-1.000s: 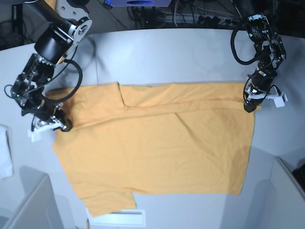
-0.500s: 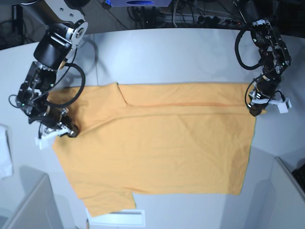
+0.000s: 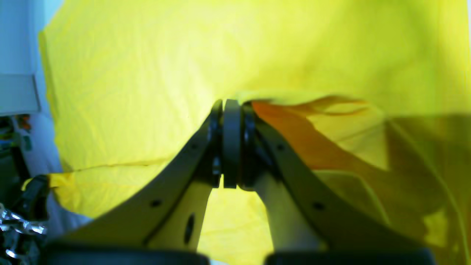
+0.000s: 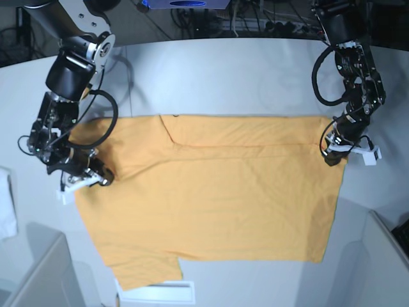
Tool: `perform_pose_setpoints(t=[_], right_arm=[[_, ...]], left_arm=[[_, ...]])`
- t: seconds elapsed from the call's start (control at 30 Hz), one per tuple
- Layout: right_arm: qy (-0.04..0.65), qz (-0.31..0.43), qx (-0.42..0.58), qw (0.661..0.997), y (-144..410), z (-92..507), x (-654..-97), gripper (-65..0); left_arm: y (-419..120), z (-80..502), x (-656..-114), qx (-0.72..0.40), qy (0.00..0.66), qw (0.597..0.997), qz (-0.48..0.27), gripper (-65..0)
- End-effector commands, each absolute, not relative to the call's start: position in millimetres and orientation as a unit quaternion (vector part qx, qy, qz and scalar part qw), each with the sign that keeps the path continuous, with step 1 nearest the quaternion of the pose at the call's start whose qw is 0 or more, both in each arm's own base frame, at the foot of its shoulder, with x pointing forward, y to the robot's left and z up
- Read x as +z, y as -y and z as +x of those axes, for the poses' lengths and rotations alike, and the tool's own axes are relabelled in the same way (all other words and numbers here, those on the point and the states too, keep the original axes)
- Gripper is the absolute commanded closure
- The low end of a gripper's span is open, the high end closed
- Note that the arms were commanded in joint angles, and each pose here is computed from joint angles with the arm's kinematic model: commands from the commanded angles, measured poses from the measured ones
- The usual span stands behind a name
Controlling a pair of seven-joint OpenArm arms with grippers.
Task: Fold the T-shirt properly
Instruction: 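Regrasp the shirt's shoulder edges with both grippers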
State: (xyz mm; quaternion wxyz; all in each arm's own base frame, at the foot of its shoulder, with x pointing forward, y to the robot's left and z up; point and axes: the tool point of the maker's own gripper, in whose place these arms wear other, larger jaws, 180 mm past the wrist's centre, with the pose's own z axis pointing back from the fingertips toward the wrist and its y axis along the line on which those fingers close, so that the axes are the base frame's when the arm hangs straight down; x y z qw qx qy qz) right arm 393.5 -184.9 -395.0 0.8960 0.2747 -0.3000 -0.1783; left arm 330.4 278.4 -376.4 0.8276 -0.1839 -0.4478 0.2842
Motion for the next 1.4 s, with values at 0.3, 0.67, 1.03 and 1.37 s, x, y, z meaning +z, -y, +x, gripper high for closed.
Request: perform_pose_setpoints(t=[0.3, 0.67, 1.03, 1.37], right_arm=[[0.338, 0.258, -0.193, 0.884, 215, 412, -374, -2.3], [0.409, 0.207, -0.252, 0.852, 256, 408, -351, -22.4], [0.503, 0.104, -0.392, 0.763, 308, 305, -324, -30.0], [0.445, 0.154, -0.446, 0.761, 286, 246, -362, -32.1]], left_arm=[[-299, 344, -370, 0.292, 0.46, 0.819, -0.179, 0.0], [-328, 347, -335, 0.312, 0.511, 0.784, -0.164, -46.1], [-367, 267, -317, 0.389, 0.537, 0.726, -0.181, -46.4], [-351, 227, -362, 0.381, 0.491, 0.762, -0.181, -46.2]])
